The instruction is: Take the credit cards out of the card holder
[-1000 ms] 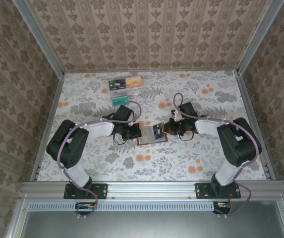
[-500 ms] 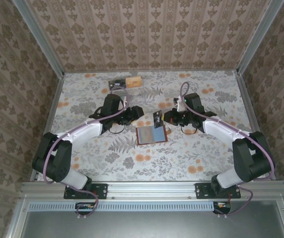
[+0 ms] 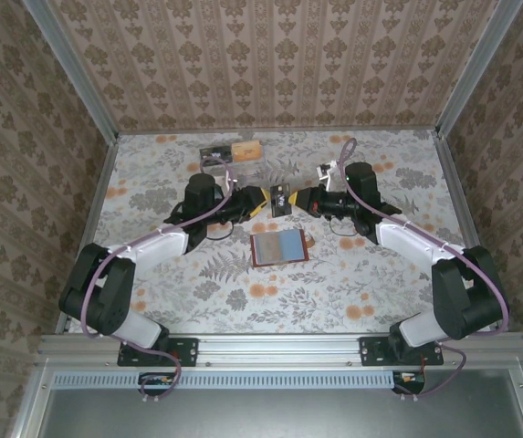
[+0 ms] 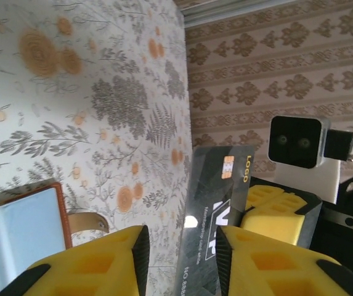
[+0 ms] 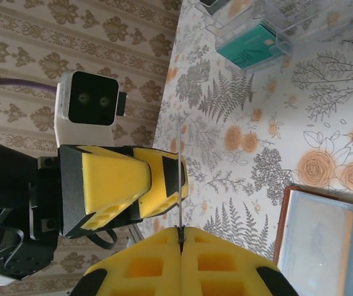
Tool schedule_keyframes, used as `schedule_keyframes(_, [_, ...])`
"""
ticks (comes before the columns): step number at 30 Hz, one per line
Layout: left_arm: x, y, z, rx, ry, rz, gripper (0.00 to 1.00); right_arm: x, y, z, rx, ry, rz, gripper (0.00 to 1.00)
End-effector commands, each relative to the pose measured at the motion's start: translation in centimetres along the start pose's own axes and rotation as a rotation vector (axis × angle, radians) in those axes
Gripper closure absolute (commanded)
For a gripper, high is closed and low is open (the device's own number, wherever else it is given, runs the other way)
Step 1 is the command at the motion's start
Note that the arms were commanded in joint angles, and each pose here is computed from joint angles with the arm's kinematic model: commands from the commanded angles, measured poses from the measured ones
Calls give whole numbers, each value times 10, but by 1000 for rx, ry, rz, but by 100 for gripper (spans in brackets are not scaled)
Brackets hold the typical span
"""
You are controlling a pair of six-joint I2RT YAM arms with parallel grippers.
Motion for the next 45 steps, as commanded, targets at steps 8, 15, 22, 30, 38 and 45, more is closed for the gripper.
schedule_keyframes(8, [-5,-19,-2,-108,25,-12,73,-1,14,3,80,11,-4,100])
schedule_keyframes(15, [-9,-30,-5,-143,46,-40,79,-3,15,3,93,20,-7,100])
schedule_keyframes(22, [-8,-35,1,-132,40,-68,95,-6,7,5,60,18,-7,80])
schedule_keyframes(30, [0,-28,29,46,101,-203,100,-10,6,21,-14,-24,42,12])
schedule_keyframes(38, [39,-7,77,392,156,-472,100,-17,10,43,-92,-72,106,0])
schedule_keyframes(45, [75,7,99,622,176,-946,100,-21,15,61,-141,-111,156,0])
Point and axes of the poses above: each hand's point on the last joint's axis, 136 mm out from that joint toward the fingers, its own z axis back along the fingers, its own y axis along the line the jaws close on, x = y × z, the point moved 2 cm from there along z, back along the fingers, and after that the axes turned 12 degrees about -z, right-handed, at the moved point
